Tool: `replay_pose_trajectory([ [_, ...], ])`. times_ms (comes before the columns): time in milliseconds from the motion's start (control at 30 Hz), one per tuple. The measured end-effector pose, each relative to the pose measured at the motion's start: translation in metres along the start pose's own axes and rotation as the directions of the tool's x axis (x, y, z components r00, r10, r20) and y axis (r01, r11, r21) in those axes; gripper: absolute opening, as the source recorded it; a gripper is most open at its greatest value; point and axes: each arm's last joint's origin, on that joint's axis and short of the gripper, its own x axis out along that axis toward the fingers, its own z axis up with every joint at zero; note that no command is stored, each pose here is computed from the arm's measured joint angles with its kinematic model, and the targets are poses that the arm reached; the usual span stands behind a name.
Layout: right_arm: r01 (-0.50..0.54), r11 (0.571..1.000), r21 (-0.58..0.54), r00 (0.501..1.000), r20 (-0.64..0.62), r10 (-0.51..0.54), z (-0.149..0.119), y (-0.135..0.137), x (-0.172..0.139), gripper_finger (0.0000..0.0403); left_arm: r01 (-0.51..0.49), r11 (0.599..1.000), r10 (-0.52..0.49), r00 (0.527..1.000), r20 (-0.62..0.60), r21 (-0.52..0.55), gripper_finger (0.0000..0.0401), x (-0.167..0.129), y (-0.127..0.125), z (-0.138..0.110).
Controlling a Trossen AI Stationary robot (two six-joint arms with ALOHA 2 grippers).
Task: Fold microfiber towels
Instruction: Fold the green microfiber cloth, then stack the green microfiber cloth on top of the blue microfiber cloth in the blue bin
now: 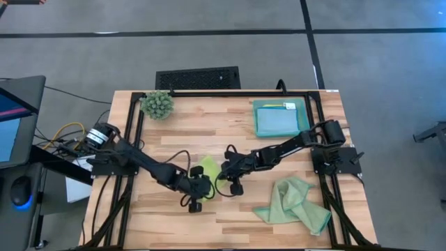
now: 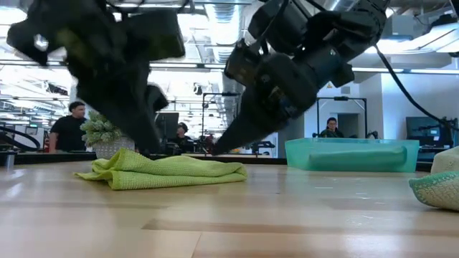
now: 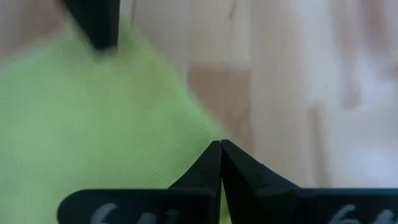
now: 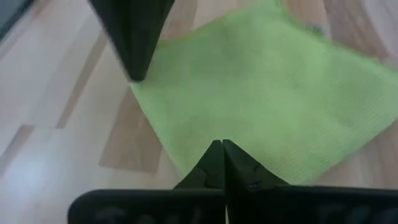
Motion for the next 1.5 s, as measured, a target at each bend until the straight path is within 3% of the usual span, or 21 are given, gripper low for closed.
replay_pose_trajectory([
  [233,-0.005,1.000,0.016,1.000,-0.025,0.005,-0.003,0.003,0.000,0.0012,0.034,0.999,-0.035,0.999,-0.037,-0.028,0.0000,0.025,-0.004,-0.011],
  [400,0.020,0.999,0.037,0.993,-0.113,-0.016,-0.012,0.004,0.000,0.0012,0.034,0.998,-0.036,0.999,-0.034,-0.053,0.0000,0.027,-0.010,-0.013],
  [567,0.076,0.995,0.058,0.983,-0.169,-0.065,-0.017,0.014,-0.001,0.0010,0.022,0.999,-0.024,0.999,-0.048,-0.038,0.0000,0.024,-0.015,-0.016],
  [833,0.017,0.995,0.102,0.985,-0.173,0.001,-0.015,0.046,-0.007,0.0015,0.062,0.998,-0.060,0.986,-0.155,0.007,0.0000,0.006,-0.029,-0.019],
  [933,-0.012,0.996,0.083,0.993,-0.118,0.022,-0.001,0.058,-0.018,0.0013,0.100,0.994,-0.094,0.989,-0.113,0.052,0.0000,-0.015,-0.036,-0.012],
  [1167,0.056,0.995,0.083,0.998,0.010,-0.057,0.025,0.053,-0.037,0.0018,-0.153,0.986,0.154,0.988,-0.016,0.062,0.0000,-0.053,-0.031,-0.013],
  [1300,0.072,0.984,0.163,0.997,0.020,-0.076,0.026,0.039,-0.034,0.0020,-0.165,0.986,0.165,0.986,-0.012,0.033,0.0000,-0.054,-0.031,-0.021],
  [1367,0.055,0.993,0.100,0.998,-0.010,-0.054,0.022,0.036,-0.031,0.0020,-0.123,0.991,0.124,0.992,-0.017,0.050,0.0000,-0.051,-0.033,-0.025],
  [1433,0.024,0.997,-0.069,0.999,-0.021,-0.025,0.021,0.041,-0.031,0.0023,-0.077,0.992,0.078,0.997,-0.009,0.103,0.0000,-0.051,-0.039,-0.026],
  [1500,0.005,0.972,-0.237,1.000,-0.015,-0.008,0.020,0.050,-0.031,0.0031,-0.022,0.982,0.024,1.000,-0.009,0.190,0.0000,-0.051,-0.045,-0.027],
])
